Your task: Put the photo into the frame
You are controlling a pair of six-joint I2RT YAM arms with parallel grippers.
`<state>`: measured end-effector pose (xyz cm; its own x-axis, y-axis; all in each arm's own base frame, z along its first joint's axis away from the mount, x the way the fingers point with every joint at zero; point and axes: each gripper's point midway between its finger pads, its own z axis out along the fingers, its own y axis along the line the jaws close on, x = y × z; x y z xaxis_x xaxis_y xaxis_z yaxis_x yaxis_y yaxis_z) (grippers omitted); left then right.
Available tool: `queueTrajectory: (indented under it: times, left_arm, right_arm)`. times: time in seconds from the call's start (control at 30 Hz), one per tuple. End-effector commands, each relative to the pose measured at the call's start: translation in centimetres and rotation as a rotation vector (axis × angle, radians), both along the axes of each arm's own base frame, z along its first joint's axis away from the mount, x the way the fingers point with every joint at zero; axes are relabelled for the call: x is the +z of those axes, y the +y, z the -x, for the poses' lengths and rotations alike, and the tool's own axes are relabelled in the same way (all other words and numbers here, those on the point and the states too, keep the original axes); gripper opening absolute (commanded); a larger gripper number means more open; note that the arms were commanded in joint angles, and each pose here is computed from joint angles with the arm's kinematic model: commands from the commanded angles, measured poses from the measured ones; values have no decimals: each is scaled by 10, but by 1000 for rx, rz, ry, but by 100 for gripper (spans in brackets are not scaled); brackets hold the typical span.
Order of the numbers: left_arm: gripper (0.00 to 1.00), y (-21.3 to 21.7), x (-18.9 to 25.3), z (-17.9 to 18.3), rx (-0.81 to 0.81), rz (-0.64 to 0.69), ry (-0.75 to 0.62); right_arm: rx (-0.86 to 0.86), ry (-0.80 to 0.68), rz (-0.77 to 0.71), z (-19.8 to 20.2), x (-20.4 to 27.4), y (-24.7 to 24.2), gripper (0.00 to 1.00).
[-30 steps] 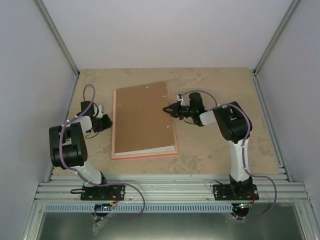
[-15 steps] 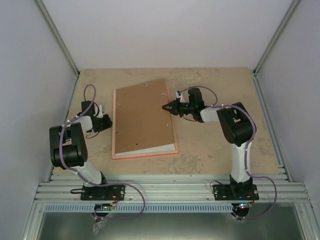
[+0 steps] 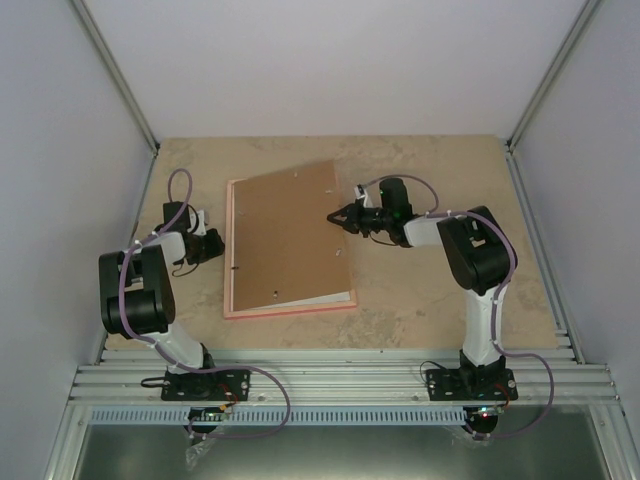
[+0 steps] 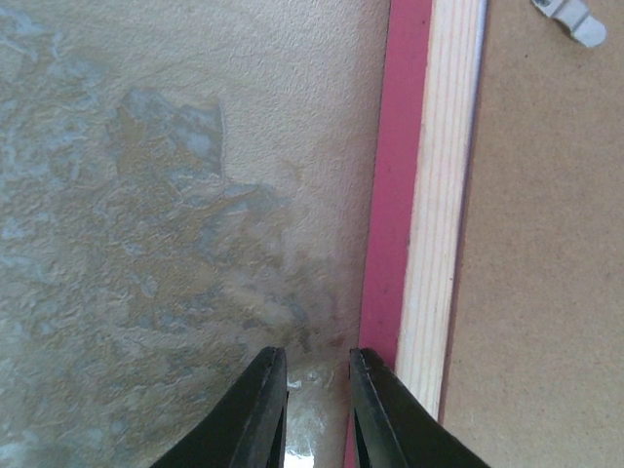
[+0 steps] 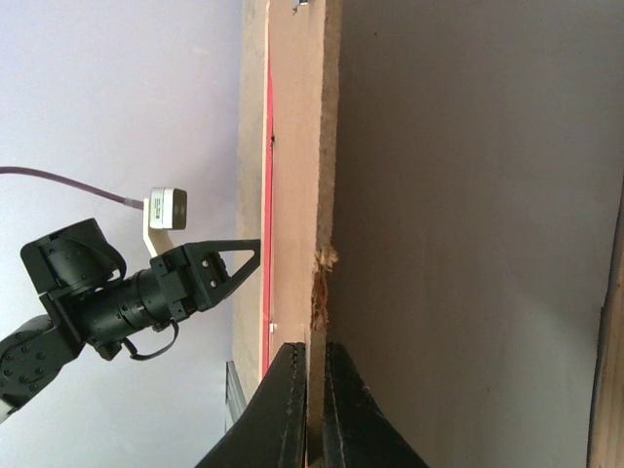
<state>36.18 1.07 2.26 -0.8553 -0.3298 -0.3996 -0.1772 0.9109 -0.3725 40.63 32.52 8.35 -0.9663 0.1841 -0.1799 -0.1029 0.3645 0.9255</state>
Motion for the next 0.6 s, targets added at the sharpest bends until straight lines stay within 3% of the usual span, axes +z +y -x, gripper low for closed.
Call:
queueTrajectory:
  times: [0.0,0.57]
  left_arm:
    - [22,-1,8,-5,-4,-6,-29]
    - [18,-13,1,1,-37,32,-15]
  right_arm:
    - [29,50,53,21,-21,-2,1]
    - [-25,61,26,20,-48,15,1]
